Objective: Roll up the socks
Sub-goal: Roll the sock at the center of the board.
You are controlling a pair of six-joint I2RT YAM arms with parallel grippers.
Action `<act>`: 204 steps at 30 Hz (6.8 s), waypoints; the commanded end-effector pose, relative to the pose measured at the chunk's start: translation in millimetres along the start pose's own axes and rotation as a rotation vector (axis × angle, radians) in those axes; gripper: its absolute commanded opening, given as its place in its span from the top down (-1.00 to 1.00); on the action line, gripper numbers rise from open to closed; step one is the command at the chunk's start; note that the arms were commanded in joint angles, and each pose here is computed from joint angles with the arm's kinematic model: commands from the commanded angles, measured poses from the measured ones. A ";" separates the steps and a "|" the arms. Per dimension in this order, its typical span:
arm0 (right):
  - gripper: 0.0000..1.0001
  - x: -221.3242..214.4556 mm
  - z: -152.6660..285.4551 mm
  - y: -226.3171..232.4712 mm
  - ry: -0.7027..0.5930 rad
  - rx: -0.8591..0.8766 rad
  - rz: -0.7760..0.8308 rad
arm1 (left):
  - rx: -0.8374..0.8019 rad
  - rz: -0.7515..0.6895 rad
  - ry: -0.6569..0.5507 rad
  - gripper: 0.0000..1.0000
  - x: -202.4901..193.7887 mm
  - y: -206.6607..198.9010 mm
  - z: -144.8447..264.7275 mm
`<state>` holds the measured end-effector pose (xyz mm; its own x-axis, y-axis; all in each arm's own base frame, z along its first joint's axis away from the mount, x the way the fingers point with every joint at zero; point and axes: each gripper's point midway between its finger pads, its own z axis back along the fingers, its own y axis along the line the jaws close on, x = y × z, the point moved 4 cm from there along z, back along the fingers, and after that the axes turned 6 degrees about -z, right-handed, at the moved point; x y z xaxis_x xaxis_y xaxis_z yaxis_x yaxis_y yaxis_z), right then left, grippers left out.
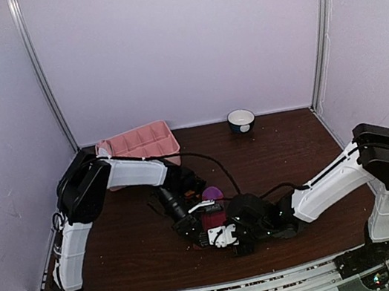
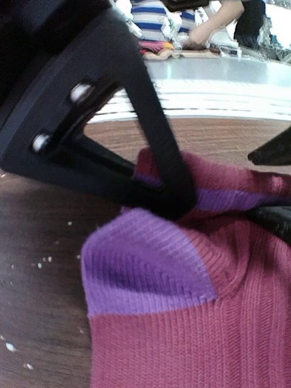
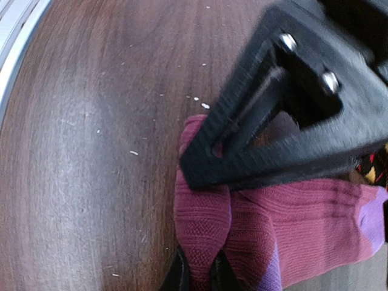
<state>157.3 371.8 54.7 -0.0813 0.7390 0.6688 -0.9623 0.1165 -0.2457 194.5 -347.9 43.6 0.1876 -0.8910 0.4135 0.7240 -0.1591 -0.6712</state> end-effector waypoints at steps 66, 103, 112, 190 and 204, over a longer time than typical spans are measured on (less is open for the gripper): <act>0.44 -112.6 -17.6 -26.7 0.354 0.405 -1.428 | 0.587 -0.503 0.176 0.96 6.2 21.1 9.4; -0.99 -38.2 146.4 -97.7 -0.313 -0.473 -0.816 | -0.061 0.097 -0.015 0.97 -22.9 11.8 -16.7; -0.97 17.2 72.8 -39.0 -0.025 -0.331 -0.361 | -0.039 0.116 -0.002 0.97 -25.3 23.8 -16.4; 0.67 -35.9 -26.1 7.6 0.122 0.146 -0.148 | 0.078 -0.044 -0.083 -0.06 -22.4 11.1 21.1; 1.00 -42.5 -21.2 23.0 0.210 0.269 -0.361 | 0.378 -0.202 -0.324 -0.43 -12.3 -18.1 100.9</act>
<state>167.9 389.4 52.3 0.1308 0.6759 0.7253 -0.9849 0.1723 0.0170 243.6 -288.5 105.8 0.2263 -0.6978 0.6796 0.9140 -0.0892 -0.3959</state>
